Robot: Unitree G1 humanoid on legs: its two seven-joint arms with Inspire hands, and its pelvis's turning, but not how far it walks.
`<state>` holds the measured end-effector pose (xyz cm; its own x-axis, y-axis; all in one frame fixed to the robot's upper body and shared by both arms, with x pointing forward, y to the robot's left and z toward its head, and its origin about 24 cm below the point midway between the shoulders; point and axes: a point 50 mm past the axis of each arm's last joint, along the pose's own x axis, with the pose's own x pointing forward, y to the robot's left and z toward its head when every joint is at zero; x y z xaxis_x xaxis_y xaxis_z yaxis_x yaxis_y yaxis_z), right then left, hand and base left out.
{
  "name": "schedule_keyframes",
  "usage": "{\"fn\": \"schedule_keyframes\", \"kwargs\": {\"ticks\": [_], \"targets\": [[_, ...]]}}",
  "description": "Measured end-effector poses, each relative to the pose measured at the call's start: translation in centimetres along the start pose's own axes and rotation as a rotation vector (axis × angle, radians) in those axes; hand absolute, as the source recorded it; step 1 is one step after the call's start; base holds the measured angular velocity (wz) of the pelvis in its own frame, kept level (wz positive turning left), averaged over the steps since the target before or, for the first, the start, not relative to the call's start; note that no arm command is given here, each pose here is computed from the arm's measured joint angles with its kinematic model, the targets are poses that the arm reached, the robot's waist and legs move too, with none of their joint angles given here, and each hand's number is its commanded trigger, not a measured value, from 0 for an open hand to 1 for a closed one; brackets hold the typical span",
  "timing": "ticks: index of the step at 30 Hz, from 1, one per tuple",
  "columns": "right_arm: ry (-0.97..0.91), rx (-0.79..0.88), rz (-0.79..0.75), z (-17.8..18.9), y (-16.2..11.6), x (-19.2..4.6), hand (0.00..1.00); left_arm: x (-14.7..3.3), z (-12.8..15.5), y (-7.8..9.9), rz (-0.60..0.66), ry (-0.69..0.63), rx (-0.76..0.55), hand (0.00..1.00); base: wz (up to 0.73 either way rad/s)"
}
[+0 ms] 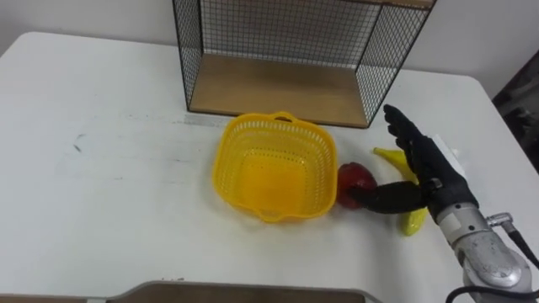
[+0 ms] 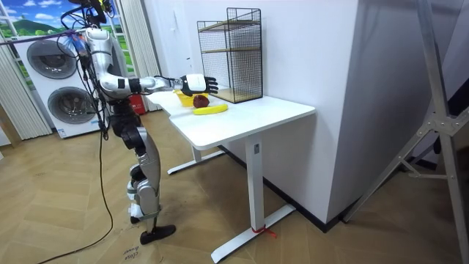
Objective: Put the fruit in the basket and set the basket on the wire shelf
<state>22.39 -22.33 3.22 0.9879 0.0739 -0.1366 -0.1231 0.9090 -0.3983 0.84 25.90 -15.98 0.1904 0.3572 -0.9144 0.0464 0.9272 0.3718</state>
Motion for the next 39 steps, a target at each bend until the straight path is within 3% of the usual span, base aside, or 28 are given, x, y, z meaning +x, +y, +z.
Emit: {"fn": "schedule_keyframes", "kwargs": {"ticks": [25, 39], "targets": [[0.018, -0.027, 0.084, -0.3, 1.1, 0.1, 0.00, 0.0, 0.3, 0.1, 0.021, -0.015, 0.017, 0.00, 0.00], [0.159, -0.021, 0.113, -3.5, 1.5, -0.3, 0.00, 0.0, -0.2, 0.1, 0.016, -0.001, 0.022, 0.00, 0.00]]}}
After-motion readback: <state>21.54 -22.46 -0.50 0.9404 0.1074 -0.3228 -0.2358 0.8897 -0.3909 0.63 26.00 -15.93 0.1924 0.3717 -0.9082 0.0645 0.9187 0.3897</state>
